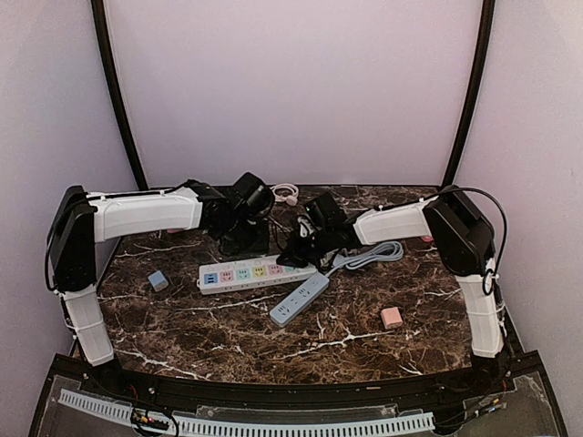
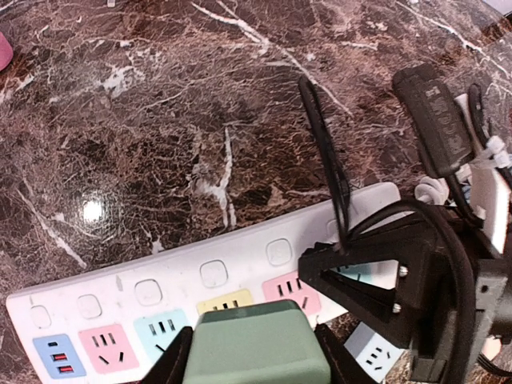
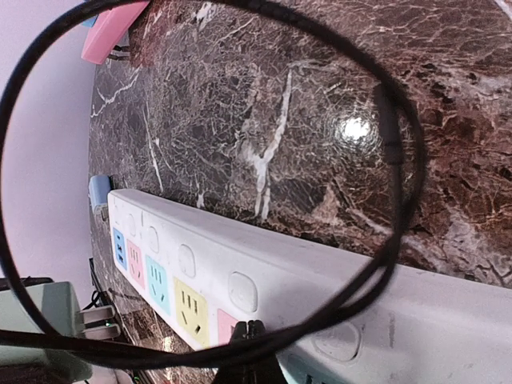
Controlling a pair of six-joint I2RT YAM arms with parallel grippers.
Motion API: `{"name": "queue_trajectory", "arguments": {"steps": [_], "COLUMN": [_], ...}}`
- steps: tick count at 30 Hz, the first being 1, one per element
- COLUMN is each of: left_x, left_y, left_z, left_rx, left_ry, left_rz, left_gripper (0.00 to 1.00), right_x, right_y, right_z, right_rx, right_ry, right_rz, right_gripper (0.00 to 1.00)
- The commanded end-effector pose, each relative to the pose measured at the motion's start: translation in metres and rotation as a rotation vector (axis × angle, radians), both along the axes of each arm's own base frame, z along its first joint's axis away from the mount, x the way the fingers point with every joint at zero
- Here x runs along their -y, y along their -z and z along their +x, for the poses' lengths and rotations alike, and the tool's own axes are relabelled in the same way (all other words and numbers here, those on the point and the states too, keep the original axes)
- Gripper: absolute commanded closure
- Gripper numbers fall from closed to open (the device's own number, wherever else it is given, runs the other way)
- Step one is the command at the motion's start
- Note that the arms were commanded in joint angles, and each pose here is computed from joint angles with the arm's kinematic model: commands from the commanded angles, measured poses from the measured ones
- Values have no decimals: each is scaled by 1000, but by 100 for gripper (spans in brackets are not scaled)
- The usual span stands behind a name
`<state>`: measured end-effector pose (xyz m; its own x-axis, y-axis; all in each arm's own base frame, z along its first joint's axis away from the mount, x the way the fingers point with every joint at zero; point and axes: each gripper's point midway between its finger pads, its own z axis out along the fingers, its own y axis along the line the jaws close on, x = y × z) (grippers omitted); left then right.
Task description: Pull the plug off the socket
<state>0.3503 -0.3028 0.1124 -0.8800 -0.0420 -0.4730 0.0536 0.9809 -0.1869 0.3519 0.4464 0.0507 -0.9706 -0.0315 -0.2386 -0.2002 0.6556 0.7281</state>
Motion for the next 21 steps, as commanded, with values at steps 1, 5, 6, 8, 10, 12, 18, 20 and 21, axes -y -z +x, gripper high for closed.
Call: {"name": "queue_trajectory", "arguments": {"steps": [1,5,6,8,10,12,18,20,21], "left_x": [6,0,0,-4,-9,-18,-64,-92,-102], "left_y": [-21,-26,-28,-32,-40,-47,-70,-68,-58], "left_z": [-3,-1,-1,1,4,5,-1,-2,-8], "left_rx": [28,33,29,25,28,34,58,56,32], "left_ry": [21,2,1,-7,-20,-41,-163,-239,-266], "left_rz": [-44,-50,-60,-78,-100,-121,-213,-227,-223], "left_gripper": [93,93,92,93,93,93,93,92,92], "right_x": [26,28,28,29,32,35,46,48,49], "right_y": [58,38,31,14,-4,-23,-57,-62,-64], "right_z": [-19,-14,-12,-9,-5,-3,-1,-2,-3], "right_rx": [-97,-38,-17,28,84,134,232,247,252], "right_ry": [20,21,21,21,19,24,27,23,20], "right_rz": [-179,-185,-184,-180,-180,-187,-215,-224,-227], "right_gripper": [100,100,100,100,100,100,100,100,100]}}
